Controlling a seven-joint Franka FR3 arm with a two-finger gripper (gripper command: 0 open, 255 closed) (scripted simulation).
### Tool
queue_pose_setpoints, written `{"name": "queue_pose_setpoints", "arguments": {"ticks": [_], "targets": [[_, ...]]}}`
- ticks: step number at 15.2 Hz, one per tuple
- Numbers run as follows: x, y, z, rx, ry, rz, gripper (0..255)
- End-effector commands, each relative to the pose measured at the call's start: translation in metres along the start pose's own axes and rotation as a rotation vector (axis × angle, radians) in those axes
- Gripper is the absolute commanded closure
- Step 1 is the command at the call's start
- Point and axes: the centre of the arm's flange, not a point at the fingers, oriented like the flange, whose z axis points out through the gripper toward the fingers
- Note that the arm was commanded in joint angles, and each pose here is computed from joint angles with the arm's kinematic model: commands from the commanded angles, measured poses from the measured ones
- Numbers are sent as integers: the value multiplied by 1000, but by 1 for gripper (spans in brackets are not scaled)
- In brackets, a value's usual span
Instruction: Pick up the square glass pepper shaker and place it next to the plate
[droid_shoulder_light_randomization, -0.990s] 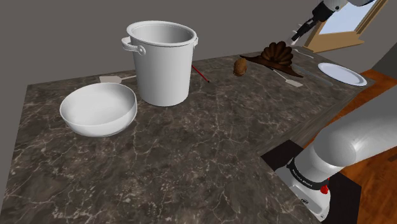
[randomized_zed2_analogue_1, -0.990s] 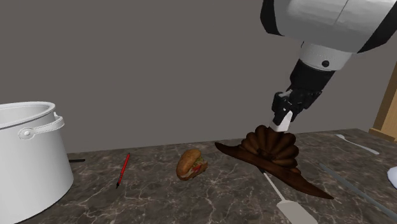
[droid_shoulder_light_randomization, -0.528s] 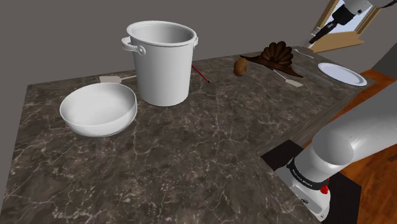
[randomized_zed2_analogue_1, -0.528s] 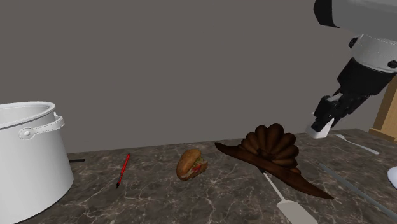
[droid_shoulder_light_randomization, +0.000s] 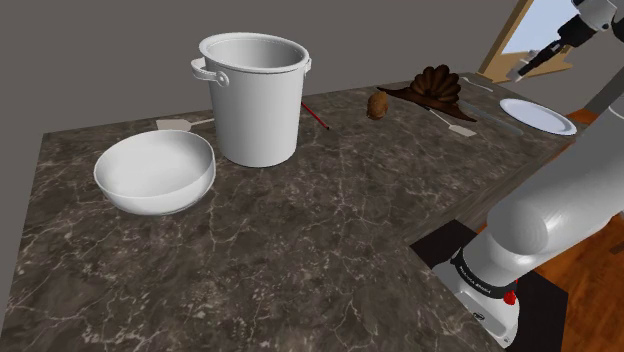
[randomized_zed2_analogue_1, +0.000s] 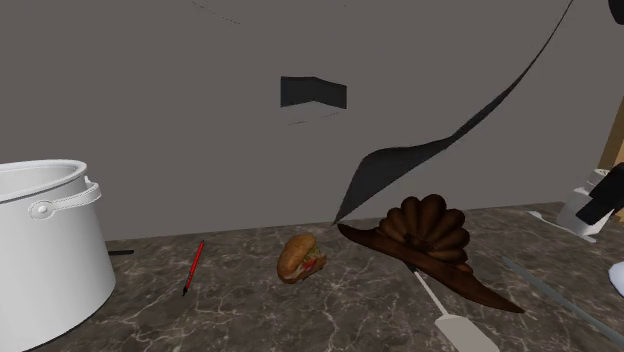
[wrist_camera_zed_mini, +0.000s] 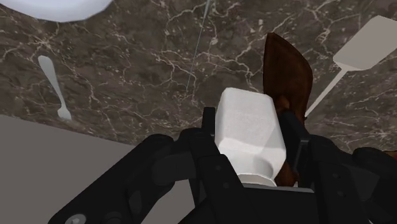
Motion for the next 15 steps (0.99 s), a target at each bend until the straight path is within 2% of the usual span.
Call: {"name": "queue_pose_setpoints", "arguments": {"ticks": [1,15], "targets": [[-8,5,6,0,1,-4,255],[-36,2,75,0,1,-4,255]]}}
